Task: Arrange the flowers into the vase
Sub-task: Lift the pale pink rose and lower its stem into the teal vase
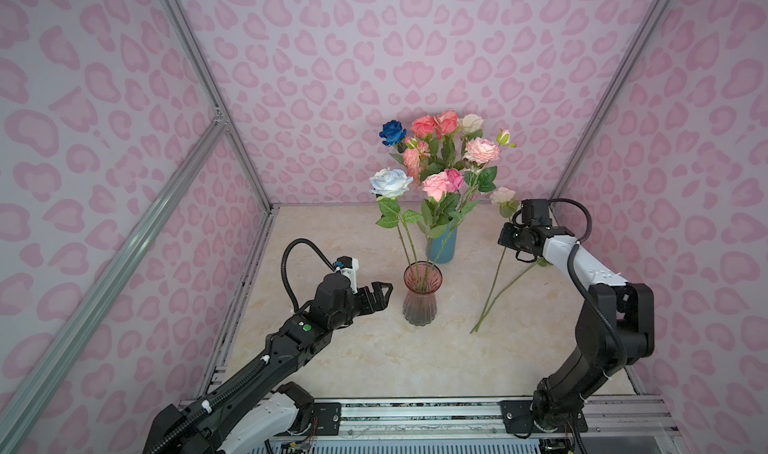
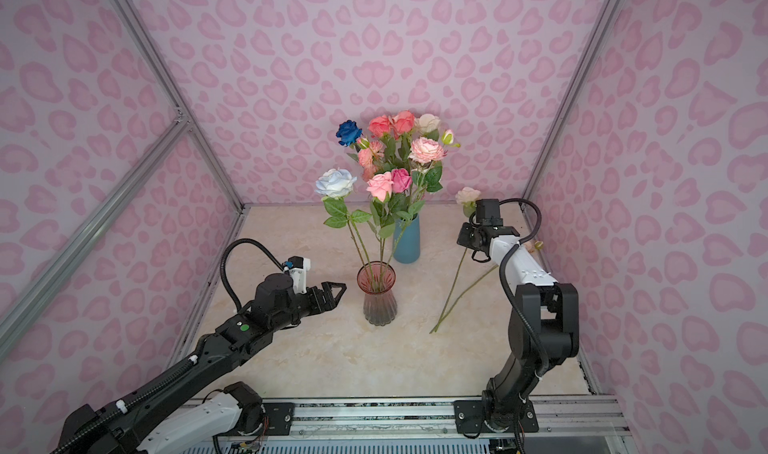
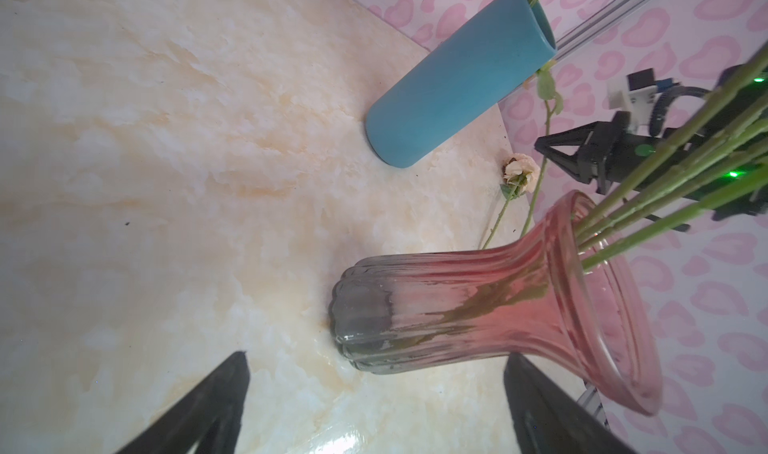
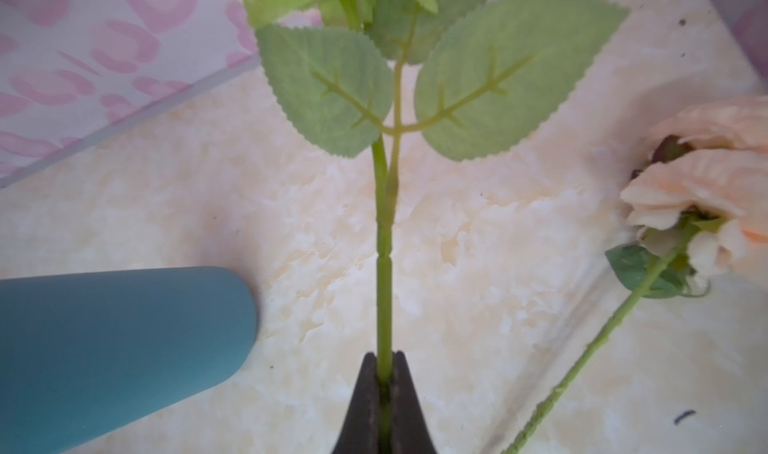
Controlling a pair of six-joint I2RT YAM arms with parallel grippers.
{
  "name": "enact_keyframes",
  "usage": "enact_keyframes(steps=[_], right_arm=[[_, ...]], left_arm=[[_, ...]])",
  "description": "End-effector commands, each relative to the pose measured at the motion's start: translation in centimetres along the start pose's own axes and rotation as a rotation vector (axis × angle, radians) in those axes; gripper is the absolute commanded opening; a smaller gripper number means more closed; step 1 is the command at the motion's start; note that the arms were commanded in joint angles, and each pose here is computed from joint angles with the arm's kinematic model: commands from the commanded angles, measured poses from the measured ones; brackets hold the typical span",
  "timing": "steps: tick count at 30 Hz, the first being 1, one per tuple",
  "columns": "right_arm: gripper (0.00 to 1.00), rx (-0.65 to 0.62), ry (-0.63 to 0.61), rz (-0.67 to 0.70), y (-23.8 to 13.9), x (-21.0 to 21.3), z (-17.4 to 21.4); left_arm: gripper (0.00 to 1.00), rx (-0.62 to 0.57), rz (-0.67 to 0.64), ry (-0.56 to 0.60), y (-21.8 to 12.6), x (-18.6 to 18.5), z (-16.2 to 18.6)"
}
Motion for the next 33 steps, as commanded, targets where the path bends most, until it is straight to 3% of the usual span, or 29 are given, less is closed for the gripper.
enact_keyframes(steps=[1, 7, 16, 24, 33], right_arm=[[0.0, -0.144, -0.026, -0.035, -3.3, 1.6, -1.6], [0.0, -0.328, -0.103, -0.106, -10.9, 5.1, -1.1], [0.0, -0.659, -0.233, -0.254, -24.3, 9.5, -1.5], [0.01, -0.905, -0.222, -0.35, -31.3, 10.3, -2.0], [0.0, -0.951, -0.19, -0.317, -32.5, 10.1, -3.5]], left_arm=[[0.97, -0.041, -0.009, 0.014, -0.7, -0.1, -0.7], [0.96, -0.177, -0.112, -0.033, -2.7, 2.0, -2.1], [0.96, -0.548, -0.261, -0.216, -8.6, 7.5, -4.2], [0.96, -0.558, -0.263, -0.263, -9.2, 8.7, -3.3], [0.96, -0.541, -0.247, -0.254, -9.3, 8.2, -3.3]])
Point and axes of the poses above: each gripper's point midway between its finger pads, its own y axis out along the fingers, its own x axis along the line the jaws close on, z = x × y, the point moved 2 cm from there along -y, back along the fingers, and after that the axes turned 7 degrees about -y, right-handed, at the moved point
